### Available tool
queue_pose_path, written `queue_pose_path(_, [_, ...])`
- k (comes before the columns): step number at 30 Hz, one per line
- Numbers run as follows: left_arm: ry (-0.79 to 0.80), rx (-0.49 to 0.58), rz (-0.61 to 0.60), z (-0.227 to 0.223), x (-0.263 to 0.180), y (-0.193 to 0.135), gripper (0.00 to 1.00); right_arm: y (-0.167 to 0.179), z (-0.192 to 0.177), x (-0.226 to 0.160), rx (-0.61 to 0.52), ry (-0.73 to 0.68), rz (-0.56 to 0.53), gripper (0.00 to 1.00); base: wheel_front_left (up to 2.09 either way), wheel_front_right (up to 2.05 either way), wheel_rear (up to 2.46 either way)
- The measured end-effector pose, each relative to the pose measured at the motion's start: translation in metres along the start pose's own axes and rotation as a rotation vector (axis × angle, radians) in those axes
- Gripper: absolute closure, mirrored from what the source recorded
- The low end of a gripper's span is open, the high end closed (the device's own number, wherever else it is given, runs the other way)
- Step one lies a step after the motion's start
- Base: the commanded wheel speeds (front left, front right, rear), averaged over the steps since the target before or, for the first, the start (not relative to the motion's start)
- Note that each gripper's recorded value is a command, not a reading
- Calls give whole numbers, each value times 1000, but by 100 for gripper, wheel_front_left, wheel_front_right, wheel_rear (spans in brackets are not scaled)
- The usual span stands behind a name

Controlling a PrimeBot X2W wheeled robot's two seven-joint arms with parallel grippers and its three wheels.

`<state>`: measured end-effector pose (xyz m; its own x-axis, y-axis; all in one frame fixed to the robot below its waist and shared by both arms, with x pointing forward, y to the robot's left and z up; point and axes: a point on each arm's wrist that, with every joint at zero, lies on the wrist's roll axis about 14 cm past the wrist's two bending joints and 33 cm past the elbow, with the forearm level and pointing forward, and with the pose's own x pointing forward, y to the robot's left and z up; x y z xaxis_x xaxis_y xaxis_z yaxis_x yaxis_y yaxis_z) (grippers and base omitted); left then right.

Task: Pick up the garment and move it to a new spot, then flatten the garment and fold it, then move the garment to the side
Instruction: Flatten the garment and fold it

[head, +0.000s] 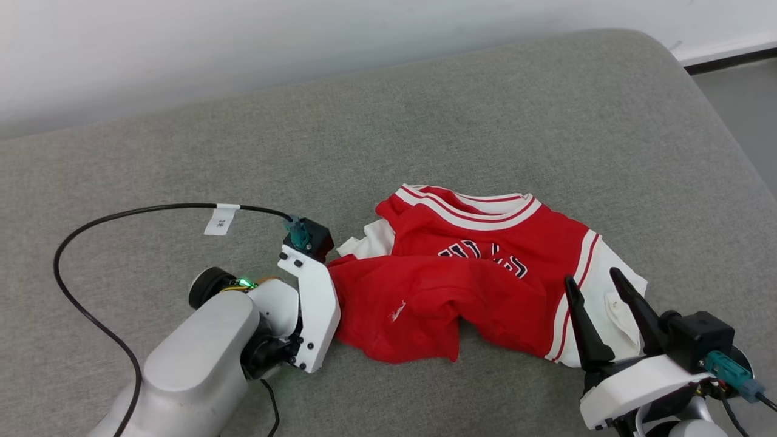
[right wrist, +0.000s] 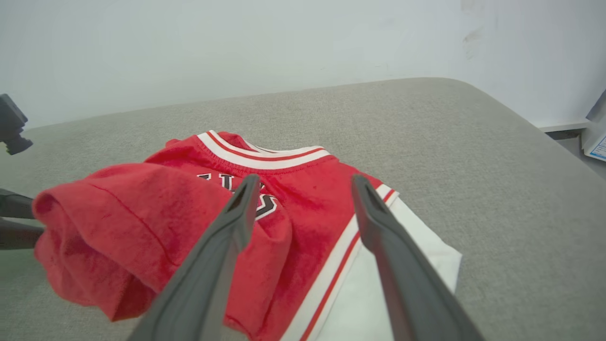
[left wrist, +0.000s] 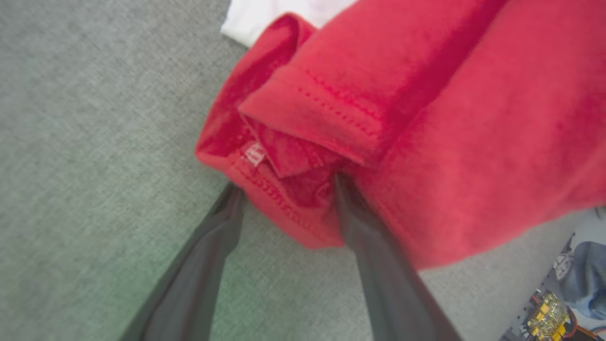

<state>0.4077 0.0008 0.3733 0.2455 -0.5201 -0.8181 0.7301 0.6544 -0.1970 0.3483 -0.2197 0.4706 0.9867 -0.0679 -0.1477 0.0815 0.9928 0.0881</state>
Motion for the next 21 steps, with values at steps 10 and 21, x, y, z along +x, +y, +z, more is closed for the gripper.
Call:
queue_pose_path(10, [-244,-16,125,3,-35,6,100,14,13,-8,-19,-33,46,0,0,0,0])
queue_pose_path(21, [-459,-210,408,-55,-120,36,100,55,34,-11,-37,-81,179,0,0,0,0])
